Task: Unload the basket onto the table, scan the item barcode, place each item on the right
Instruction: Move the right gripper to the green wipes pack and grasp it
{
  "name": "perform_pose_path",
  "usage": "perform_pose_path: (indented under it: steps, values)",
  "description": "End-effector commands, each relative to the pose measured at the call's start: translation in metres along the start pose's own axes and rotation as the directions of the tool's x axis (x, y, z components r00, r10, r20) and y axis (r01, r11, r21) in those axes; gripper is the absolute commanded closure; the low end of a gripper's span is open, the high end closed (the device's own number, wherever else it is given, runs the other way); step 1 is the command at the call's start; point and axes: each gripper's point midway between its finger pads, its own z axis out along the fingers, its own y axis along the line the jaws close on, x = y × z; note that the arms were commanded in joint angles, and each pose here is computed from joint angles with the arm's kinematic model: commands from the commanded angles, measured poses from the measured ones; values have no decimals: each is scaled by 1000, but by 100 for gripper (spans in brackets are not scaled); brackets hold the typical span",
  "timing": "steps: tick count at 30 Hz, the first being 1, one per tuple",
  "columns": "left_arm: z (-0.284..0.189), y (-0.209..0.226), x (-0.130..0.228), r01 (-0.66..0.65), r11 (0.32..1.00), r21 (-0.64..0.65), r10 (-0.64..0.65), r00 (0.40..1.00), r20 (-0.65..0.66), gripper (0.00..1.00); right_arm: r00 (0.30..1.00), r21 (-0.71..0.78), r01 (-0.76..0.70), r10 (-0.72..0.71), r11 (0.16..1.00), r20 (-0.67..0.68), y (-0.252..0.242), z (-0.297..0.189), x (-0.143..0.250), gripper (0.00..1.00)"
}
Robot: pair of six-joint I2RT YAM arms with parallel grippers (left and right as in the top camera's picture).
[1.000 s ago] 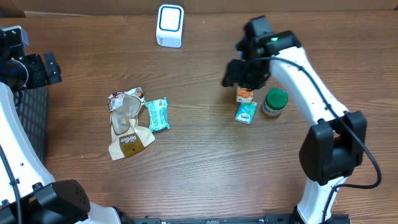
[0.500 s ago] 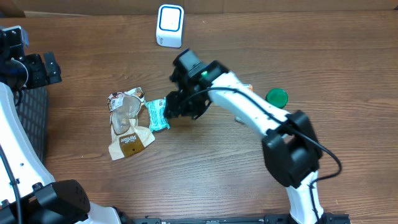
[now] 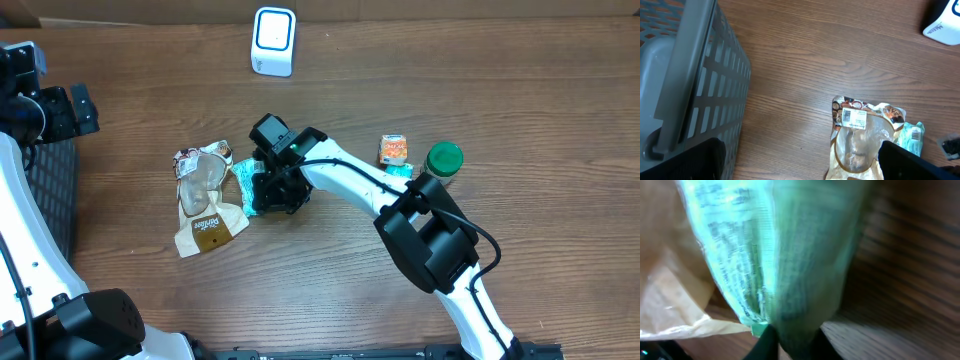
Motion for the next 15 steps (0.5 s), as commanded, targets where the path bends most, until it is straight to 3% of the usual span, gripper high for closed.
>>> perform_pose_path:
  steps: [1,5,8,10,12,15]
  values:
    - [-2,-1,-2,-29,1000,1,29,1000,8,0,1000,45,16,-15,999,-7,-28,-17,-7,96]
    - [-2,-1,-2,-29,1000,1,29,1000,8,1,976,58,213,-210,975,-53,-43,-47,-7,96]
    - [-2,-1,-2,-29,1000,1,29,1000,8,1,860,31,503,-496,864,-122,-52,-71,0,96]
    - [-2,-1,-2,-29,1000,1,29,1000,8,0,778,8,619,-612,785,-145,-58,-77,3,90]
    - [-2,-1,-2,-29,1000,0,29,1000,7,0,725,45,683,-668,729,-168,-73,-81,-2,65]
    - [-2,-1,-2,-29,1000,0,29,1000,7,0,738,129,673,-653,728,-168,-87,-85,-15,41]
